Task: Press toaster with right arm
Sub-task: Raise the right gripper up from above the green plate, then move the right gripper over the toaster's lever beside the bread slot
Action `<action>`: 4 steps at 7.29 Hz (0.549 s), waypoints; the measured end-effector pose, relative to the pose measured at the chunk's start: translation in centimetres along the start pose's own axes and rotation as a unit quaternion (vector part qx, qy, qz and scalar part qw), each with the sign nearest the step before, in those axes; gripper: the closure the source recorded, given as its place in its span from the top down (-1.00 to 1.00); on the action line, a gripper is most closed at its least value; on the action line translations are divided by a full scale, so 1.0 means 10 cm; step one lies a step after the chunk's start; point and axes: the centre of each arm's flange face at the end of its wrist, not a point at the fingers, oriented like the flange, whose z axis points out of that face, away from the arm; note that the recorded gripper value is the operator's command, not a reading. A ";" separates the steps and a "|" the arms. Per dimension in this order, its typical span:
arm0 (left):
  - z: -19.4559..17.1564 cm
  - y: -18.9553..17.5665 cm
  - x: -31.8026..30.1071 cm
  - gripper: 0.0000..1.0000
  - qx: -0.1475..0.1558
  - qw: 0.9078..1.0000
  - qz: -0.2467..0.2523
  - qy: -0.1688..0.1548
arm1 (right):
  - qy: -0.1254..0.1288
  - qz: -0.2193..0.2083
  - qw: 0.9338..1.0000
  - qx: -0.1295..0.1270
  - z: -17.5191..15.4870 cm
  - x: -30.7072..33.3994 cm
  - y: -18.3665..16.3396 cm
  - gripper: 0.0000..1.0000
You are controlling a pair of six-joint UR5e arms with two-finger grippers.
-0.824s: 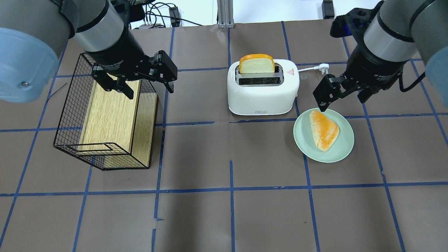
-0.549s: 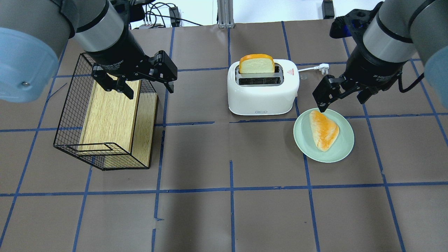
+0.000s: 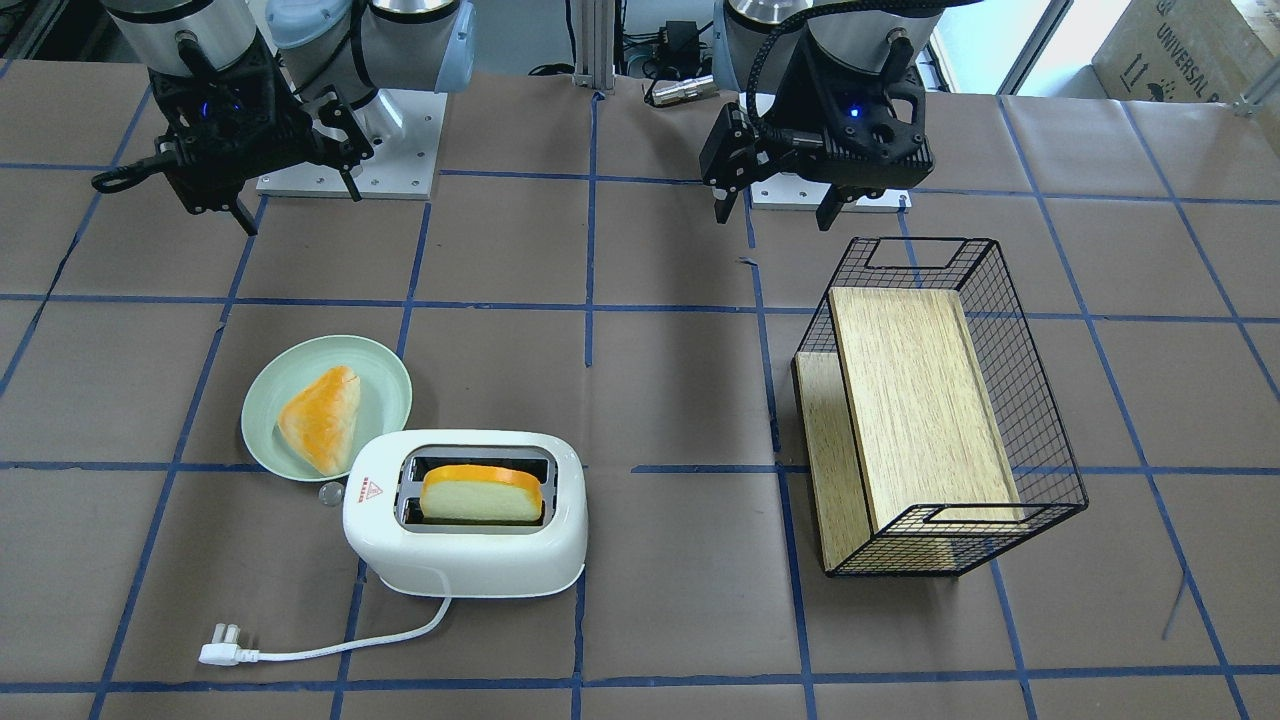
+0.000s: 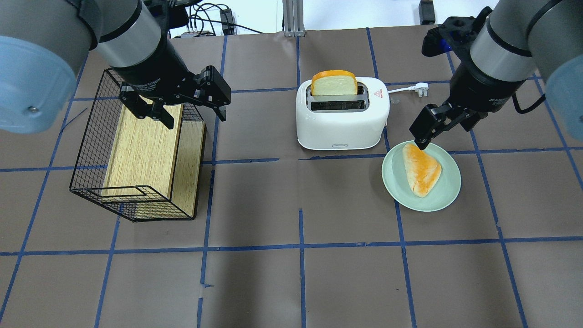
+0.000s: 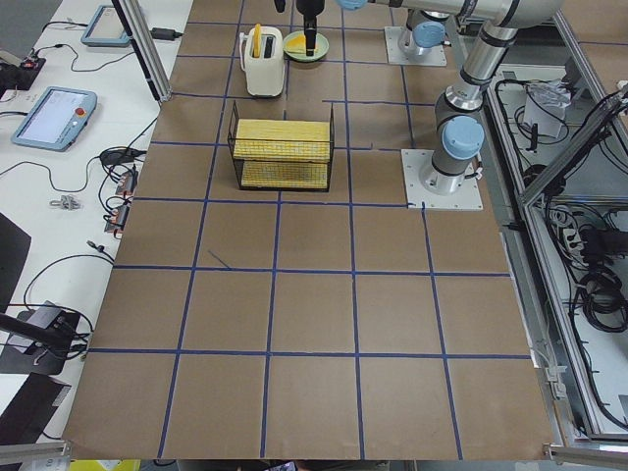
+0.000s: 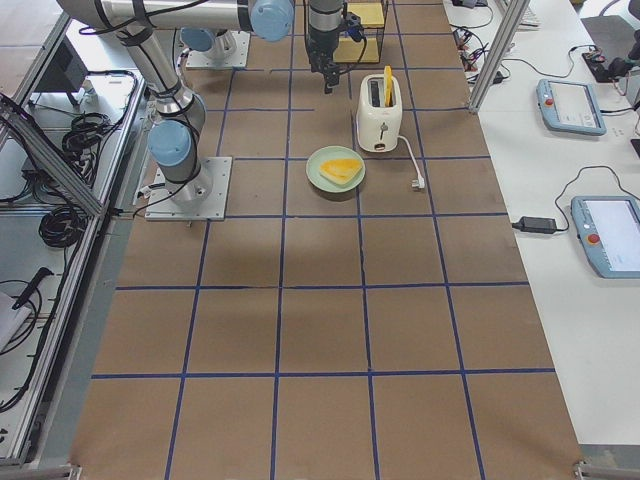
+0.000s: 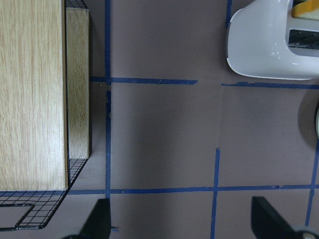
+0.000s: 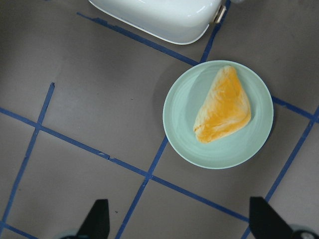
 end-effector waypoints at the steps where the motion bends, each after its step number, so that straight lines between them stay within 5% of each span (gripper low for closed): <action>1: 0.00 0.00 0.00 1.00 0.000 1.000 0.000 0.000 | 0.016 -0.089 0.996 0.014 0.10 0.14 -0.15 -0.20; 2: 0.00 0.00 0.00 1.00 0.000 1.000 0.000 0.000 | 0.032 -0.163 0.986 0.019 0.20 0.28 -0.29 -0.55; 4: 0.00 0.00 0.00 1.00 0.000 1.000 0.000 0.000 | 0.055 -0.231 0.971 0.013 0.29 0.45 -0.44 -0.64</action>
